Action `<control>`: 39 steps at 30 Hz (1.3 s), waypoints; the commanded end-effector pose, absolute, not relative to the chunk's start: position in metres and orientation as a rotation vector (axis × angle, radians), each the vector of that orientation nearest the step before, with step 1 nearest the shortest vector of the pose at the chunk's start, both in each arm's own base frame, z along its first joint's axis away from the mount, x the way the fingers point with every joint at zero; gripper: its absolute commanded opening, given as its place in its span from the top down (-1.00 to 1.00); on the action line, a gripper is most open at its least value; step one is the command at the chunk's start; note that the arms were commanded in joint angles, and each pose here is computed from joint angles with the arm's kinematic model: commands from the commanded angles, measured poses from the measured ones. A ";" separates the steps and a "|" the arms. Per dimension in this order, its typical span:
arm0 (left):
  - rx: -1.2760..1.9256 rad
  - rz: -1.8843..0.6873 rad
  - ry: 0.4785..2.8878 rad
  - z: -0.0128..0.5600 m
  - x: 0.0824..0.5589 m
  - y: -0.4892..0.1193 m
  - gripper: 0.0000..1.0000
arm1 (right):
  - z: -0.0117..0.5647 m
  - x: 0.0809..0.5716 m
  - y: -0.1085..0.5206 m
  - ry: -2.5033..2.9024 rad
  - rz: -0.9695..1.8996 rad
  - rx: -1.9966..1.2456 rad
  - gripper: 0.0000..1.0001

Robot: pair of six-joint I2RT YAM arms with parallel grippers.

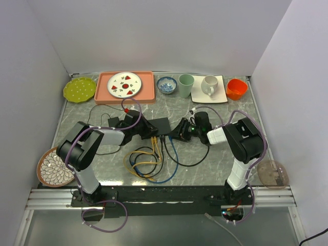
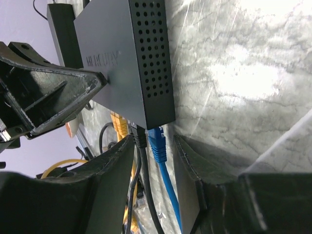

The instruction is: Pull the plug from the switch port

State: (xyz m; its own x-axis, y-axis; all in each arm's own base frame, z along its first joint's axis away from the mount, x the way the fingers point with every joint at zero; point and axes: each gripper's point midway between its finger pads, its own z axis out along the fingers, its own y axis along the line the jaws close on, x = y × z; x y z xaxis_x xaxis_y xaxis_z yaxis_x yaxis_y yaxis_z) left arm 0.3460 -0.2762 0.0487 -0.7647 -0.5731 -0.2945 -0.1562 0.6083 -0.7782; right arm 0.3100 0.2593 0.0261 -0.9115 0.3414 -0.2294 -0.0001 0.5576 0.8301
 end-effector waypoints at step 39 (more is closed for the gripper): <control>-0.611 -1.019 2.359 0.033 0.337 -0.271 0.92 | -0.005 0.310 0.251 2.468 1.374 0.533 0.35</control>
